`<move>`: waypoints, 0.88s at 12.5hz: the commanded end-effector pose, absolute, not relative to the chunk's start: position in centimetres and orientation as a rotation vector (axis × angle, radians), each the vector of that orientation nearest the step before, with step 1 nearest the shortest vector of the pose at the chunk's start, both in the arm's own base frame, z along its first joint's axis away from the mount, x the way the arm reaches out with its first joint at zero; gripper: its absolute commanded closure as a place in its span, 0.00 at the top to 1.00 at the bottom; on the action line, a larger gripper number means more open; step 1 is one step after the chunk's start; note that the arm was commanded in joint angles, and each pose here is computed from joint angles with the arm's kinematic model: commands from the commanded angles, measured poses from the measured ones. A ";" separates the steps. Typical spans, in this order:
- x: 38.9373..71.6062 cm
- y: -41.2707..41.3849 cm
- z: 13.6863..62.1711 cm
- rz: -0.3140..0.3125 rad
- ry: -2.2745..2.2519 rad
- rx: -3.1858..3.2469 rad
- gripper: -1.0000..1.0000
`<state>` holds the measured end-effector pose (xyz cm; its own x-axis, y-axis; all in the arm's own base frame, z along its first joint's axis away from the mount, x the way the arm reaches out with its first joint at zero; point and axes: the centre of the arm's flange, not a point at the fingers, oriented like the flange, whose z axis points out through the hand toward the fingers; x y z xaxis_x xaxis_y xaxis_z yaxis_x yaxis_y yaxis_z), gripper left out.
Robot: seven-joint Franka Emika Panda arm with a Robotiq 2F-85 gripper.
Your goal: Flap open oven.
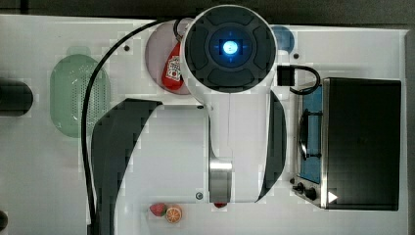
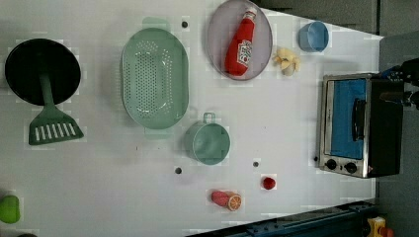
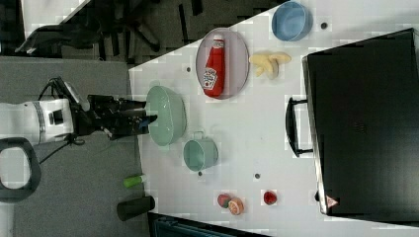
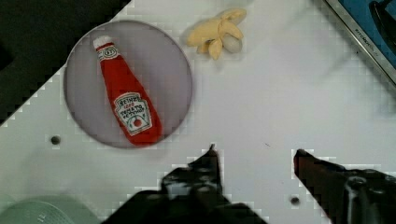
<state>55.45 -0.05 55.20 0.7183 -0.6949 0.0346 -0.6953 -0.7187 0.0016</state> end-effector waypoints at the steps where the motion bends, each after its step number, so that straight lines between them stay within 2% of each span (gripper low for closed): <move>1: 41.8 -3.1 60.8 0.003 -1.411 2.817 0.79; 3: 41.8 -3.1 60.8 0.003 -1.411 2.817 1.00; 5: 41.8 -3.1 60.8 0.003 -1.411 2.817 1.00; 6: 41.8 -3.2 60.8 0.003 -1.412 2.817 0.95; 9: 41.9 -3.3 60.7 0.001 -1.414 2.816 0.57; 11: 42.3 -3.9 59.9 -0.024 -1.428 2.806 0.34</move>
